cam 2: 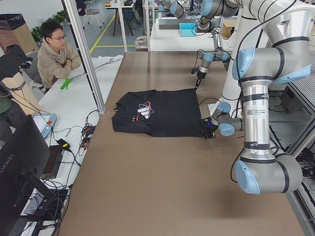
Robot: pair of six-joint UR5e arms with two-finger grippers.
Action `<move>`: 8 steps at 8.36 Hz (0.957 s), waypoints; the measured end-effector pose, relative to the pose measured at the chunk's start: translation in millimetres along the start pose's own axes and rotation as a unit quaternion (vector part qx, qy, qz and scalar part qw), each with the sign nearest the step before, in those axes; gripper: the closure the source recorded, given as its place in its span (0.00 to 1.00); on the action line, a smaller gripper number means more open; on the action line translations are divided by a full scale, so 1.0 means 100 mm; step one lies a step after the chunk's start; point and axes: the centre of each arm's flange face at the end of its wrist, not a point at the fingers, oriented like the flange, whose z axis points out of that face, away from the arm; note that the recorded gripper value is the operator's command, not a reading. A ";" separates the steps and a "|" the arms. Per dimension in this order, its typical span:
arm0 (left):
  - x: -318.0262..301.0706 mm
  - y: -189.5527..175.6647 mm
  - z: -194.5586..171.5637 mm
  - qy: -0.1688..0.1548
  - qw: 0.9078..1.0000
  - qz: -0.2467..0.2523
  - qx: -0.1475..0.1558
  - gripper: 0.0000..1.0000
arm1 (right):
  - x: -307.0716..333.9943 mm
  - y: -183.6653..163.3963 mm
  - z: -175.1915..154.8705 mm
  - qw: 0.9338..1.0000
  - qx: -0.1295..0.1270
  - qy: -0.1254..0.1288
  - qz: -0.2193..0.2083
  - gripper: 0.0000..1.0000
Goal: Fold clothes
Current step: 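Lower both grippers to the hem corners nearest the robot and grasp them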
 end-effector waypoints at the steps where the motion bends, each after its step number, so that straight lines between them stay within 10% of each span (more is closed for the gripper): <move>1: 0.00 0.01 0.01 -0.001 1.000 0.000 0.000 0.83 | 0.00 0.00 0.00 1.000 0.000 0.000 0.000 1.00; 8: 0.15 0.05 -0.02 0.012 1.000 -0.001 -0.007 0.97 | 0.01 0.01 0.01 1.000 0.000 0.001 -0.001 1.00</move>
